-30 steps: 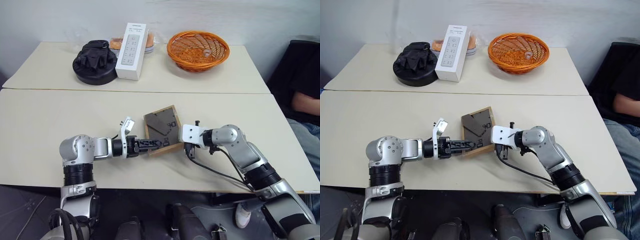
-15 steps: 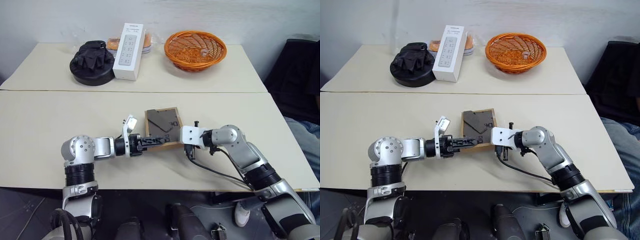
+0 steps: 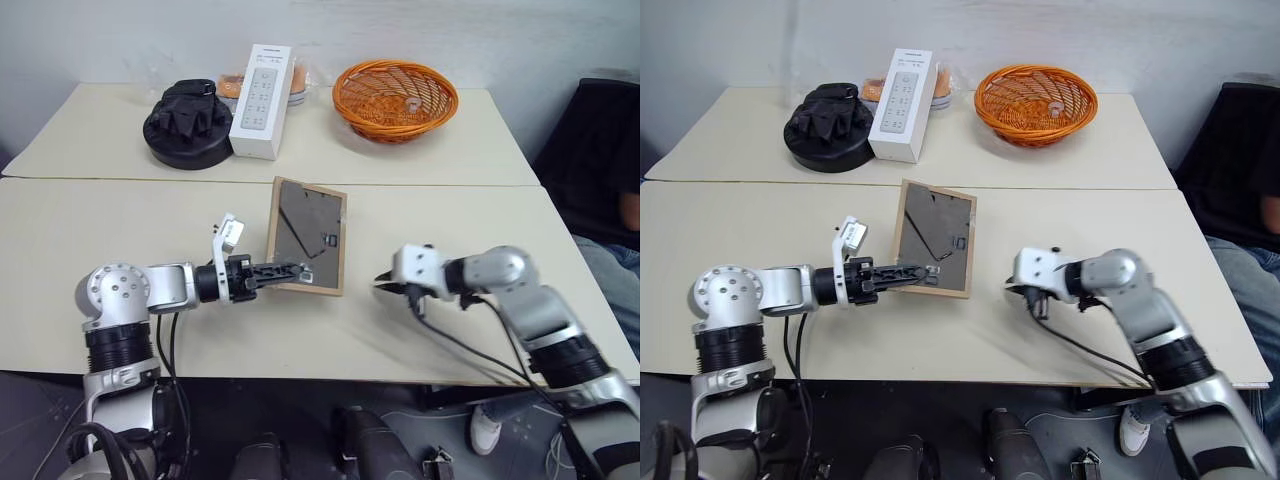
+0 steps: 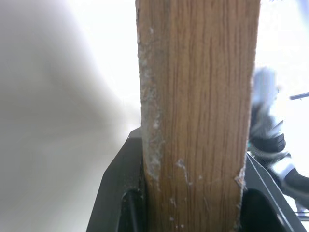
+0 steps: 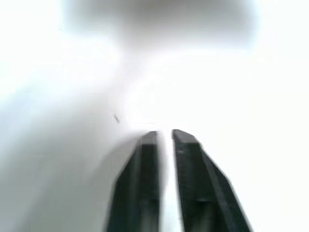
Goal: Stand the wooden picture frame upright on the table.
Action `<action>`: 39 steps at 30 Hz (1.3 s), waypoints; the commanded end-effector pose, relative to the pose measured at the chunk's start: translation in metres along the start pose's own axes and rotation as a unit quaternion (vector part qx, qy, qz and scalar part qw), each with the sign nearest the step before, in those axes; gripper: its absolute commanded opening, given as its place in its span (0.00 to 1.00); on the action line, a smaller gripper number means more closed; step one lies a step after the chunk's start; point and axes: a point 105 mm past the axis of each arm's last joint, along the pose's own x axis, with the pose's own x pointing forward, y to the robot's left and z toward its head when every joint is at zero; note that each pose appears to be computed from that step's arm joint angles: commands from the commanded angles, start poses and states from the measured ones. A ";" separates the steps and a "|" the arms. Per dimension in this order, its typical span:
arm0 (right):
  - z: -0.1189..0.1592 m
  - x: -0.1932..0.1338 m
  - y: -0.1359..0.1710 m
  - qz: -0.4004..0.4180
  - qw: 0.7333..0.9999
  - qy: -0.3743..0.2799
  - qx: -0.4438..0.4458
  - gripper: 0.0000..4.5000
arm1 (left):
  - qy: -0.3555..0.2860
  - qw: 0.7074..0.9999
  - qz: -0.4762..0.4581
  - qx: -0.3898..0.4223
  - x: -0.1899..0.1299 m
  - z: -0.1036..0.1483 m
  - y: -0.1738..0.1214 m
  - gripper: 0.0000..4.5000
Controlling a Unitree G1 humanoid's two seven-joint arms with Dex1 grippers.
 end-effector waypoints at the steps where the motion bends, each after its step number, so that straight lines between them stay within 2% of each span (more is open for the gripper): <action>1: 0.061 -0.027 -0.011 0.005 0.988 -0.128 0.087 0.36 | 0.014 0.998 -0.036 0.054 -0.001 -0.003 -0.023 0.28; 6: 0.100 -0.014 -0.013 0.035 0.966 -0.200 0.159 0.71 | 0.025 0.995 -0.037 0.084 0.003 -0.003 -0.031 0.28; 10: 0.114 0.000 -0.012 0.059 0.953 -0.223 0.194 1.00 | 0.027 0.994 -0.045 0.100 0.007 0.000 -0.036 0.28; 15: 0.128 0.022 0.002 0.088 0.953 -0.226 0.181 1.00 | 0.031 0.990 -0.062 0.121 0.007 0.003 -0.046 0.28; 19: 0.148 0.012 0.017 0.129 0.942 -0.257 0.171 1.00 | 0.029 0.990 -0.052 0.125 0.004 0.003 -0.041 0.28; 24: 0.152 -0.008 0.020 0.132 0.941 -0.268 0.159 1.00 | 0.028 0.992 -0.040 0.120 0.001 0.004 -0.033 0.28; 28: 0.114 -0.017 0.001 0.014 0.981 -0.177 0.075 1.00 | 0.024 0.992 -0.040 0.120 -0.001 0.007 -0.033 0.28; 31: 0.082 -0.031 -0.021 -0.077 0.988 -0.130 -0.006 1.00 | 0.030 0.990 -0.051 0.125 0.000 0.005 -0.037 0.28; 32: 0.072 -0.037 -0.026 -0.103 0.986 -0.115 -0.061 1.00 | 0.035 0.990 -0.051 0.126 0.001 0.003 -0.037 0.28; 33: 0.066 -0.042 -0.028 -0.125 0.978 -0.106 -0.131 1.00 | 0.039 0.990 -0.049 0.127 0.001 0.001 -0.037 0.28; 35: 0.060 -0.047 -0.032 -0.174 0.942 -0.096 -0.270 1.00 | 0.044 0.990 -0.049 0.128 0.001 -0.002 -0.037 0.28; 37: 0.058 -0.044 -0.032 -0.201 0.903 -0.098 -0.367 1.00 | 0.044 0.990 -0.050 0.127 0.000 -0.002 -0.038 0.28; 39: 0.059 -0.033 -0.030 -0.220 0.870 -0.113 -0.426 1.00 | 0.044 0.989 -0.055 0.128 0.000 -0.001 -0.040 0.28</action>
